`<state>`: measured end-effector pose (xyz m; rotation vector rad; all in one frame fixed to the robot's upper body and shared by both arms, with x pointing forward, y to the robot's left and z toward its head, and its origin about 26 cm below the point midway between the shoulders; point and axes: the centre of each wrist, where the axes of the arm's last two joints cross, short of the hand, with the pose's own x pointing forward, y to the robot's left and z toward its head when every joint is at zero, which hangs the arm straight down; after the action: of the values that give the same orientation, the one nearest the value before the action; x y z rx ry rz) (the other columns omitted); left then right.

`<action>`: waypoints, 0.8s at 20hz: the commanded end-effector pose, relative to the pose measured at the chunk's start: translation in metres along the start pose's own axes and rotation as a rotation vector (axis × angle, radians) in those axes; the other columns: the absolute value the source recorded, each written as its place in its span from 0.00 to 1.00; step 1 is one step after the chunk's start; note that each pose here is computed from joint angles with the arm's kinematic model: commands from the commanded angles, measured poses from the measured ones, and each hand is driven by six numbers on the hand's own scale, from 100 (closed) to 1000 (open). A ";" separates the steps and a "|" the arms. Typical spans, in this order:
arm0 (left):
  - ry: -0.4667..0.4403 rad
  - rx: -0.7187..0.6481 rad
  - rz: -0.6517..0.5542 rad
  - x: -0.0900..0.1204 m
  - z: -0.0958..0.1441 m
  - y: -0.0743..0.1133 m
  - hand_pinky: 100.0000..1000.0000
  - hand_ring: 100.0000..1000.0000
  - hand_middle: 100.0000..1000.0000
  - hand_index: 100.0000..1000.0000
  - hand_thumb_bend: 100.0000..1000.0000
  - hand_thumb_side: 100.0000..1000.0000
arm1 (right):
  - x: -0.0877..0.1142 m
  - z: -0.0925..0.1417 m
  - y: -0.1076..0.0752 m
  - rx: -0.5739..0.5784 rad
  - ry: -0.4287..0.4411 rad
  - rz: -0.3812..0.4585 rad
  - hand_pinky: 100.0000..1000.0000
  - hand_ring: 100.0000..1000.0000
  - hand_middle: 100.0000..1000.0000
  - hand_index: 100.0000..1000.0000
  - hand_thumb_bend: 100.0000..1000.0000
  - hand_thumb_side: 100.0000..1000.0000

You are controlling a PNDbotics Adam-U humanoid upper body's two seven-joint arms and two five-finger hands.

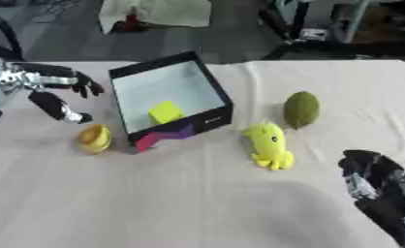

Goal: Pick up objects on the table and place them in the box.

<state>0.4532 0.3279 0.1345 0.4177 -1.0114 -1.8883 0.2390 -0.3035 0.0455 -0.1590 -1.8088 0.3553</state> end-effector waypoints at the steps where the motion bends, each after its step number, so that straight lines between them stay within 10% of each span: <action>1: -0.114 -0.206 -0.158 -0.004 -0.001 -0.001 0.81 0.76 0.81 0.96 0.25 0.43 | 0.004 -0.001 -0.003 0.004 -0.011 0.018 0.73 0.67 0.55 0.69 0.00 0.37; 8: -0.147 -0.242 -0.156 -0.006 -0.011 -0.019 0.81 0.74 0.79 0.94 0.23 0.39 | 0.004 -0.002 -0.003 0.005 -0.012 0.017 0.73 0.67 0.55 0.68 0.00 0.37; 16: -0.162 -0.227 -0.150 -0.011 -0.003 -0.019 0.54 0.36 0.34 0.49 0.07 0.28 | 0.003 -0.002 -0.003 0.003 -0.009 0.019 0.73 0.67 0.56 0.68 0.00 0.37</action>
<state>0.4480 0.3269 0.0977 0.3537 -1.0098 -1.8880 0.2391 -0.3034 0.0456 -0.1583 -1.8084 0.3561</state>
